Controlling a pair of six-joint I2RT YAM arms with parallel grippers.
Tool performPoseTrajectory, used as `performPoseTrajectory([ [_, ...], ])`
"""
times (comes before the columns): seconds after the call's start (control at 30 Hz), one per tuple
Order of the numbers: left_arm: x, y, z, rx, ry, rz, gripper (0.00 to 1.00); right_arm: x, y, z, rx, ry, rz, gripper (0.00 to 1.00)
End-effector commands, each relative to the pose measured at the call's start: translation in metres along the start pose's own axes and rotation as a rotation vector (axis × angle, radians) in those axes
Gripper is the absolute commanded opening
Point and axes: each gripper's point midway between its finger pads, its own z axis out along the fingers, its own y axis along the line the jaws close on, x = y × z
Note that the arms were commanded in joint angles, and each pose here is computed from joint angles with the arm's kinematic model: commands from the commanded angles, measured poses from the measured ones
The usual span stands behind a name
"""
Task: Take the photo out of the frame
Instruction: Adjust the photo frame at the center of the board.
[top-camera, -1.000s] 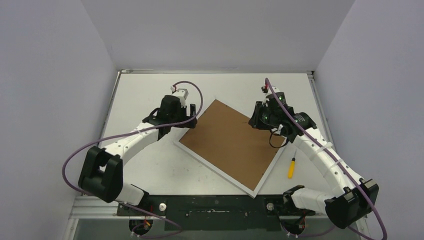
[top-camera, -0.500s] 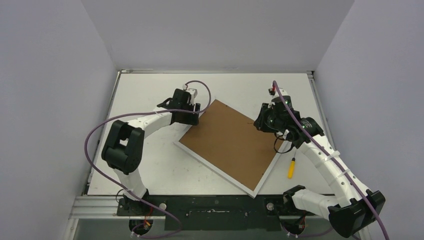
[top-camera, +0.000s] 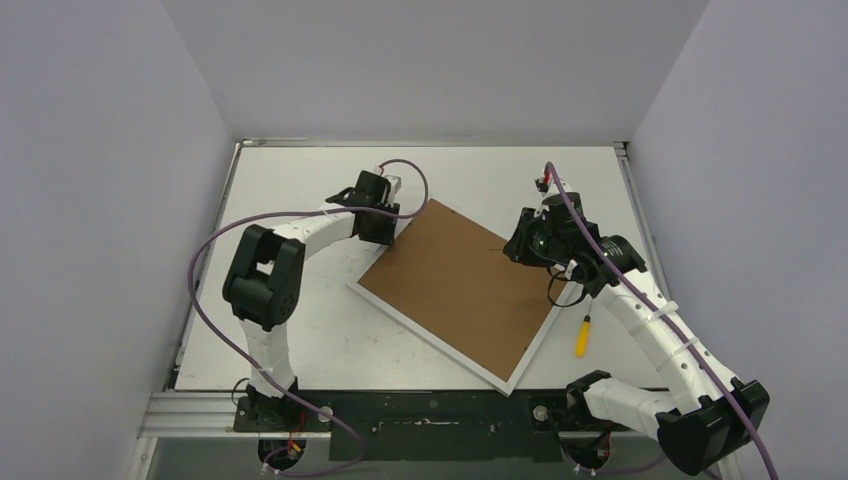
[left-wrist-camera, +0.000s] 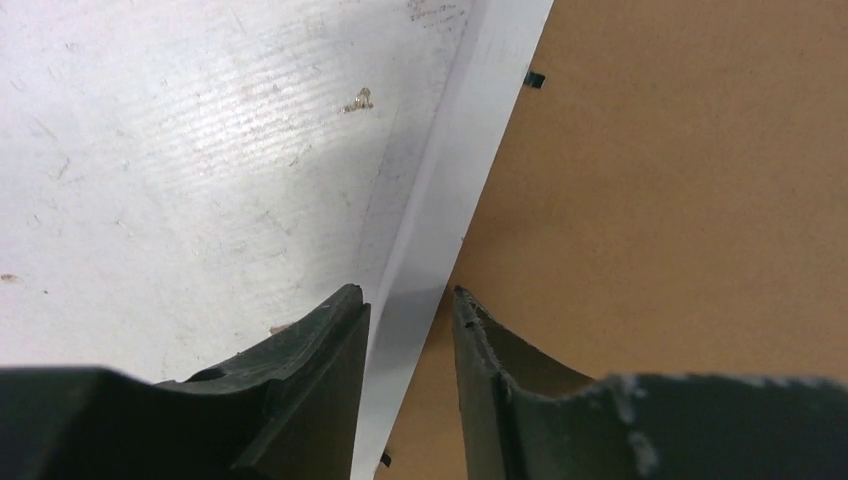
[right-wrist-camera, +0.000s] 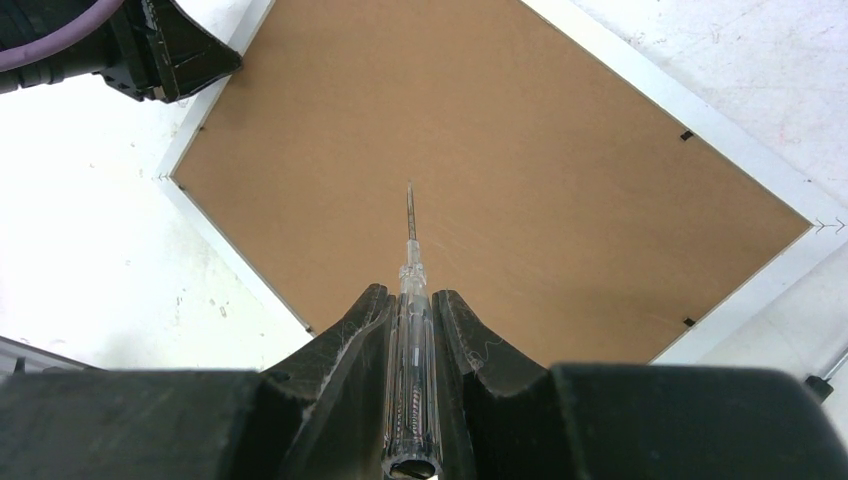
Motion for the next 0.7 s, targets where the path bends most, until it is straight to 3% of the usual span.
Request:
performPoseTrajectory([
  [0.0,-0.006,0.005,0.005,-0.024,0.018,-0.013,0.3,-0.011,0.005,0.0,-0.027,-0.052,0.029,0.05],
  [0.13,0.006,0.02,0.006,-0.046,0.036,-0.1,0.17,-0.006,0.011,0.007,-0.065,-0.033,0.034,0.05],
  [0.37,0.039,0.055,-0.007,-0.092,0.02,-0.371,0.05,0.011,0.036,0.028,-0.21,0.082,0.007,0.05],
  [0.67,0.065,0.06,-0.028,-0.018,-0.062,-0.625,0.04,0.029,0.062,0.046,-0.325,0.161,-0.049,0.05],
])
